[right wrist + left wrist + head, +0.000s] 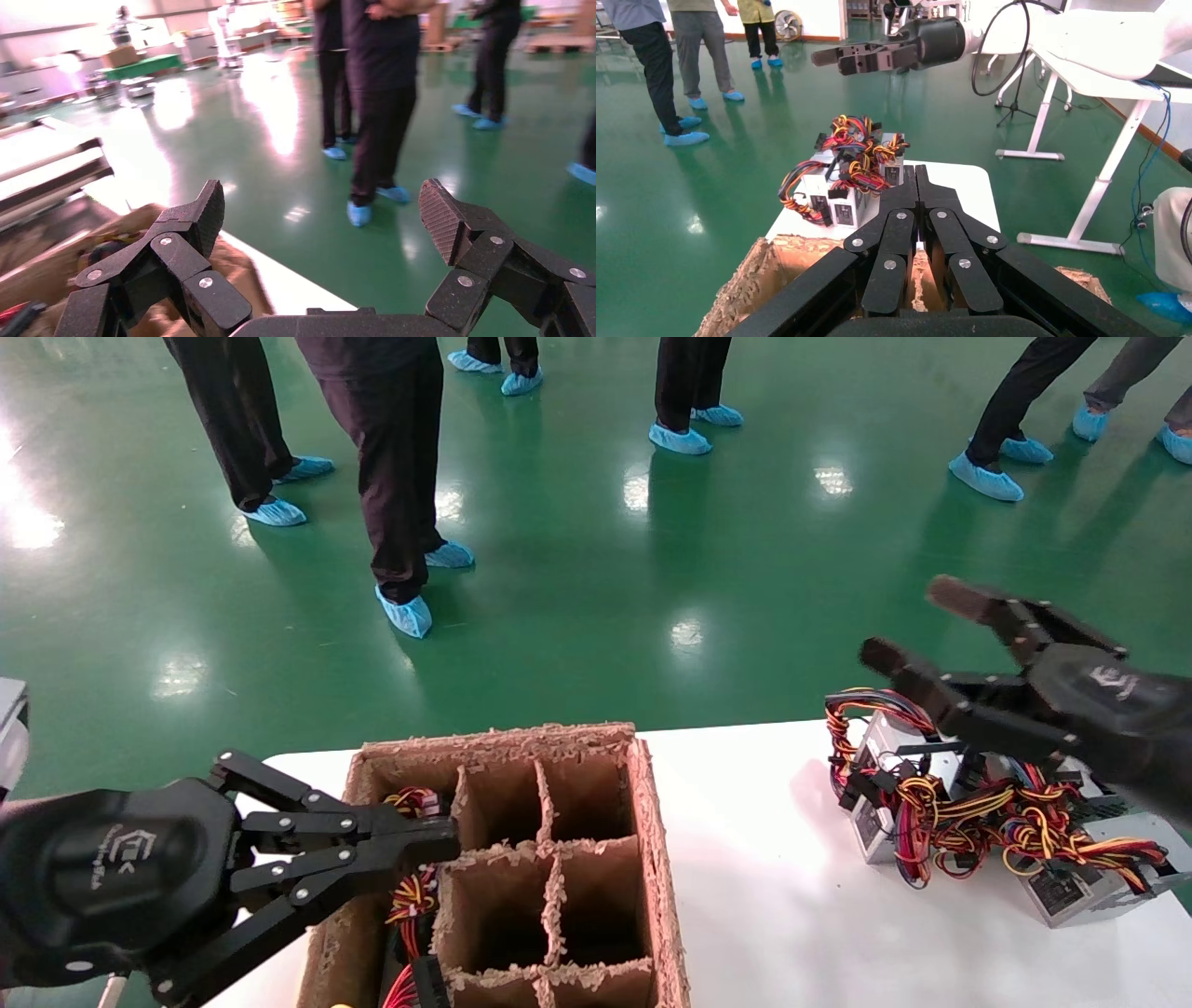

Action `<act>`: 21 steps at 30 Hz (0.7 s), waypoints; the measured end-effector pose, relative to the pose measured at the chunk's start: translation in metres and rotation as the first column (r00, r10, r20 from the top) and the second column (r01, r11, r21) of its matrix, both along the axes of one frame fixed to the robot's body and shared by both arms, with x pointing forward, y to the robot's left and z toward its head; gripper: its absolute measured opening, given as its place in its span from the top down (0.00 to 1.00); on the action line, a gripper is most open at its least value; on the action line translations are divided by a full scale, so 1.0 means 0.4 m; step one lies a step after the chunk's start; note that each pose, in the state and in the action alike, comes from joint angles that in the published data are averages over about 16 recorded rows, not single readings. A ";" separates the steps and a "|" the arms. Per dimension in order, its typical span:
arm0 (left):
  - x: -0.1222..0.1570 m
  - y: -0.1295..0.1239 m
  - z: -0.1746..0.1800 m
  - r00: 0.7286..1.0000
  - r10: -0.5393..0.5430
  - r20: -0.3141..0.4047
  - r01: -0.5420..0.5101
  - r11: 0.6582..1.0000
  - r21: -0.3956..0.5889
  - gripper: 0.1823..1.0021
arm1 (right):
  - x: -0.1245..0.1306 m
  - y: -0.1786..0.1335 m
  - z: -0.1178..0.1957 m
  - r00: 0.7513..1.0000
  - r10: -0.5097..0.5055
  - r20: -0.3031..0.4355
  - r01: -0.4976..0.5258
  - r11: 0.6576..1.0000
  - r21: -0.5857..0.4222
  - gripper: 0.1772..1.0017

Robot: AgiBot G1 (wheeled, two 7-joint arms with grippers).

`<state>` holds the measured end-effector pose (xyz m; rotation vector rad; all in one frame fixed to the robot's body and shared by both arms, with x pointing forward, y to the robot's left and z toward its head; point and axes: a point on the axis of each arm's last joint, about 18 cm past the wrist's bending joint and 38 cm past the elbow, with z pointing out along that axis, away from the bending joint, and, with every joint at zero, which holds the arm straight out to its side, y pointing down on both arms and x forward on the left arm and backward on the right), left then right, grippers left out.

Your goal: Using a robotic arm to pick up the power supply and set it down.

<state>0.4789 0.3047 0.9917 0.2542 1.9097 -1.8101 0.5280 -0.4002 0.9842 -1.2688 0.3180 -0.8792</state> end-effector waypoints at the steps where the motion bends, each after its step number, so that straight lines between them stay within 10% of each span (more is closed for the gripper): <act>1: 0.000 0.000 0.000 1.000 0.000 0.000 0.000 1.000 0.000 0.98 | -0.003 0.011 0.002 1.000 0.018 0.002 -0.018 1.000 -0.013 0.00; 21: 0.000 0.000 0.000 1.000 0.000 0.000 0.000 1.000 0.000 0.72 | -0.084 0.192 0.024 0.935 0.356 -0.009 -0.344 0.897 -0.276 0.00</act>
